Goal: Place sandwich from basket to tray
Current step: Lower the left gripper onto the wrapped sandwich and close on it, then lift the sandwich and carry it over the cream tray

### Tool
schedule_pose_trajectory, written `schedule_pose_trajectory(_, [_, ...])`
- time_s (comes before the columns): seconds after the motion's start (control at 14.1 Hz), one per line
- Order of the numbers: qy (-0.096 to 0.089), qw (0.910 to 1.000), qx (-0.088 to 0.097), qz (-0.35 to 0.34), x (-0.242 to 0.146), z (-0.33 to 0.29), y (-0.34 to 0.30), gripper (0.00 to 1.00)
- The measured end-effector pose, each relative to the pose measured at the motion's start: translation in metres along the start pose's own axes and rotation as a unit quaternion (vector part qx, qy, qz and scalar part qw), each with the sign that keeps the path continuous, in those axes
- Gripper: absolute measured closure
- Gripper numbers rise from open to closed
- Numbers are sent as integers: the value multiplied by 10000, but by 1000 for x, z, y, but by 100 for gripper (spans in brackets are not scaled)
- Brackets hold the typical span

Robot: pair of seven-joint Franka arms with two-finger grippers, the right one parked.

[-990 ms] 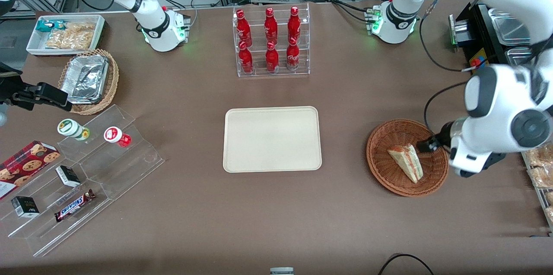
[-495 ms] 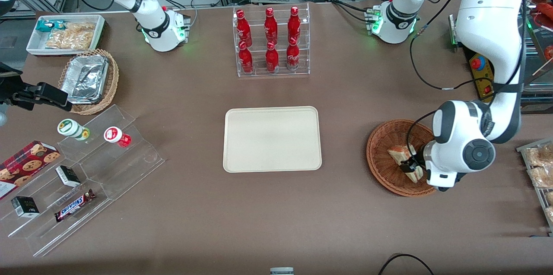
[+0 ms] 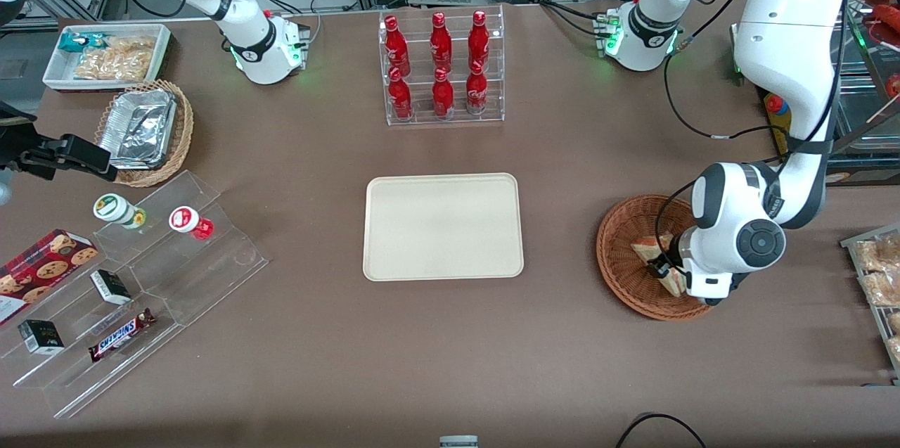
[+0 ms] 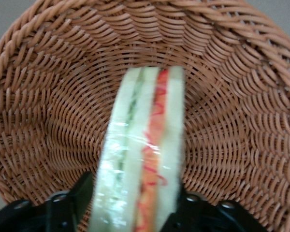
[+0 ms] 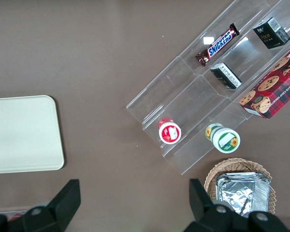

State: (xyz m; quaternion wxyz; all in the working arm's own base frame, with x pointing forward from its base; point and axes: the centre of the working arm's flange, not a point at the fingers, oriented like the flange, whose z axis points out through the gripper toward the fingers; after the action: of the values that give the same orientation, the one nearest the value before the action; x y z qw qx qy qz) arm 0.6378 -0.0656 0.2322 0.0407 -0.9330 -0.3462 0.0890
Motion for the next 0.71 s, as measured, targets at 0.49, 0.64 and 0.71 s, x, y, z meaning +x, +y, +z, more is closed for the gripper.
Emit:
schedule_pose_trajectory(0.49, [-149,9986,-87,498,-65,-125,62,69])
schedule_pose_trajectory(0.64, [-92,9956,-144,920,-130,-145,107,78])
schedule_pose_trajectory(0.71, [-69,9929,-105,1183,-167,-142,129,79])
